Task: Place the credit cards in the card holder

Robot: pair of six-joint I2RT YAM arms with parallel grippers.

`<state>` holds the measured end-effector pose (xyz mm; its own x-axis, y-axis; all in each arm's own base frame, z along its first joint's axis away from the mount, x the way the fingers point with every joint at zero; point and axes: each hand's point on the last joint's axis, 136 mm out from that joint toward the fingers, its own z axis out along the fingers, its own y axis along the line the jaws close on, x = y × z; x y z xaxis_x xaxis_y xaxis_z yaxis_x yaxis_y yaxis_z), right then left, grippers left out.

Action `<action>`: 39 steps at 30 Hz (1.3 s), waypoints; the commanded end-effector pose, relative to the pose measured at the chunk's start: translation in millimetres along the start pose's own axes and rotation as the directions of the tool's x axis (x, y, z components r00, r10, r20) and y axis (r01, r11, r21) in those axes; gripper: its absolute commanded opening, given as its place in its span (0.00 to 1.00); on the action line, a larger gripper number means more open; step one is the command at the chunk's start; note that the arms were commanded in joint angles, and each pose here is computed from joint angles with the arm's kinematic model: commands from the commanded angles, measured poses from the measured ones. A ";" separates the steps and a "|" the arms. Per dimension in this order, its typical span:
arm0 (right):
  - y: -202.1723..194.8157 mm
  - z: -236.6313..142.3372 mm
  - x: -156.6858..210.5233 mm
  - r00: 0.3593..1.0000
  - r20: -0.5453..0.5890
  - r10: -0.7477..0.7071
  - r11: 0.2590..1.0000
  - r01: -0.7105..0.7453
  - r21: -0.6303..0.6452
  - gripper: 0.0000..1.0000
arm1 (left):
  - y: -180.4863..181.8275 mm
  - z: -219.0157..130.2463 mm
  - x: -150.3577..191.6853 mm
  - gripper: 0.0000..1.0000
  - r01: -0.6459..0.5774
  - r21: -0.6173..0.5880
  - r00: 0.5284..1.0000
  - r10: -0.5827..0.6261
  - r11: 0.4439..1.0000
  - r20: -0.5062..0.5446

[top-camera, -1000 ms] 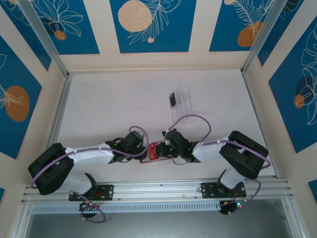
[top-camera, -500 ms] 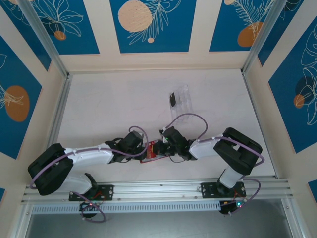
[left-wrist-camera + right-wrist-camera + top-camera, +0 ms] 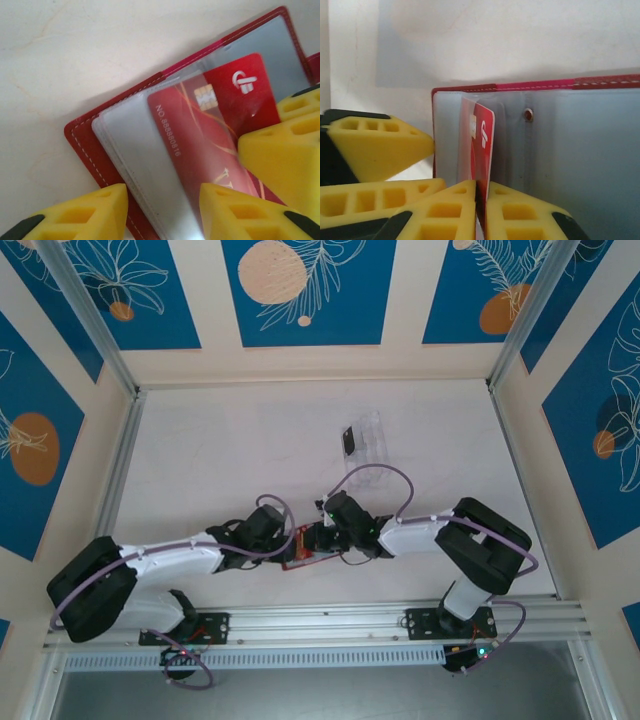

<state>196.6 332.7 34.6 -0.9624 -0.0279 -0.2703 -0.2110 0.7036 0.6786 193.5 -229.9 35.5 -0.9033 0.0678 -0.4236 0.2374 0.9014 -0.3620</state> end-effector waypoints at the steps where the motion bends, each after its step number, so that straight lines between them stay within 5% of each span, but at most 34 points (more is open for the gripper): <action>1: -26.3 -3.8 29.1 0.989 -0.145 0.019 0.995 -0.004 0.103 0.17 | 5.0 -4.8 1.4 0.43 0.034 0.002 0.999 -0.034 0.999 -0.008; 17: -1.7 -11.8 20.6 0.977 -0.211 -0.036 0.999 0.039 0.007 0.37 | 6.4 -4.8 -0.9 0.37 0.061 0.031 0.998 -0.060 0.998 -0.014; 28: -0.1 -23.3 12.1 0.975 -0.216 -0.053 0.998 0.057 0.010 0.39 | 6.7 1.0 2.0 0.27 0.062 0.033 0.998 -0.061 0.998 -0.028; 33: -9.9 -27.1 4.5 0.981 -0.192 -0.035 0.998 0.046 0.053 0.33 | 8.9 0.5 3.9 0.22 0.067 0.029 0.997 -0.066 0.997 -0.028; 39: -16.1 -26.9 -2.3 0.981 -0.186 -0.052 0.991 0.074 0.113 0.04 | 13.2 0.8 6.2 0.17 0.067 0.014 0.997 -0.067 0.998 -0.029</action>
<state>192.4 303.4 36.7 -0.9709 -0.1822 -0.1553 -0.2393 0.7603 0.6039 191.7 -223.8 30.4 -0.9228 0.0380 -0.3835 0.2039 0.8925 -0.4022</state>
